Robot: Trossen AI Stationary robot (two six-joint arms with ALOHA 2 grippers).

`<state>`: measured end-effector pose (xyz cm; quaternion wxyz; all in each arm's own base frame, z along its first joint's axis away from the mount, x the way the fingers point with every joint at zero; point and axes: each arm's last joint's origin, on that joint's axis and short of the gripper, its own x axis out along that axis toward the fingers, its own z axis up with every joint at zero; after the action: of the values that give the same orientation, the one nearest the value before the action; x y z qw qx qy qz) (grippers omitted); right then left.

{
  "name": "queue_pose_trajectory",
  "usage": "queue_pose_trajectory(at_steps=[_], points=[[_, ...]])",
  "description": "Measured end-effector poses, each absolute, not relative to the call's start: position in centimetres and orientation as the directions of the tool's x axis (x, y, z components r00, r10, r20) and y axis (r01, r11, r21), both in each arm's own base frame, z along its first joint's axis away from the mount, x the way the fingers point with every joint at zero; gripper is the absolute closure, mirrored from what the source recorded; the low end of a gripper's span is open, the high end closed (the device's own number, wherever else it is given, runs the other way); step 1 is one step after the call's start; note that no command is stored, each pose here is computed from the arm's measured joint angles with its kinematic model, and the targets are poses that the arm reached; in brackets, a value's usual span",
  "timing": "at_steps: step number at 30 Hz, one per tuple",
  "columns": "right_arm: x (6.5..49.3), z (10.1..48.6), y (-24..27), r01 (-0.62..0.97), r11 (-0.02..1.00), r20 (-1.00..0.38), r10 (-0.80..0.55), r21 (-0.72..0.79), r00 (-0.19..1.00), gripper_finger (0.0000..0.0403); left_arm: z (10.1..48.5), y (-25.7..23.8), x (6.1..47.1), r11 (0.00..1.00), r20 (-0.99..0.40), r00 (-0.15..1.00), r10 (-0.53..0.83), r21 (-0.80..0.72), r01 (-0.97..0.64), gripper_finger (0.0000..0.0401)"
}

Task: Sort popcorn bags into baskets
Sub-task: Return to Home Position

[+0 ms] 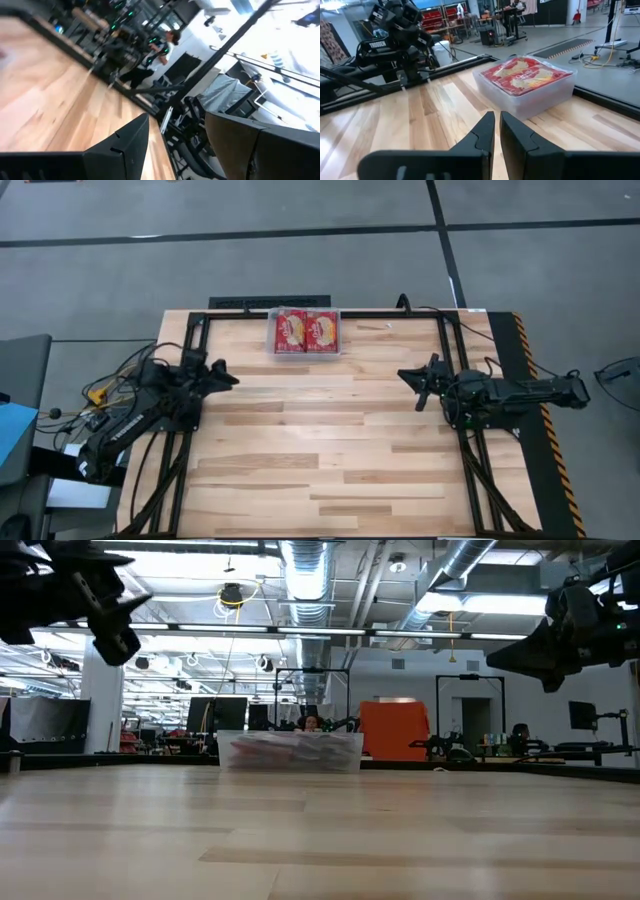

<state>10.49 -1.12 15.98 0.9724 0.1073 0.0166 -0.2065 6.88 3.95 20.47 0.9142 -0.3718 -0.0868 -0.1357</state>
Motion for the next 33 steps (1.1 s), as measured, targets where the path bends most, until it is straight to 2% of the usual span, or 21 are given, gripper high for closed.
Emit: queue_pose_trajectory(at_steps=[5,12,33], points=[[10.5,16.0,-1.1,0.405,0.892,-0.078,-0.398,0.201,0.914,0.0348,19.2,4.3,7.2,0.619,0.174,0.972,-0.156,-0.75,0.233,0.0216],[10.5,15.9,-1.1,0.405,0.892,-0.078,-0.398,0.2,0.914,0.0348,17.1,4.6,7.5,0.468,0.034,0.99,-0.137,-0.878,0.095,0.0216],[10.5,15.9,-1.1,0.406,0.892,-0.08,-0.398,0.199,0.914,0.0348,17.1,4.6,7.5,0.468,0.033,0.991,-0.131,-0.879,0.091,0.0216]])
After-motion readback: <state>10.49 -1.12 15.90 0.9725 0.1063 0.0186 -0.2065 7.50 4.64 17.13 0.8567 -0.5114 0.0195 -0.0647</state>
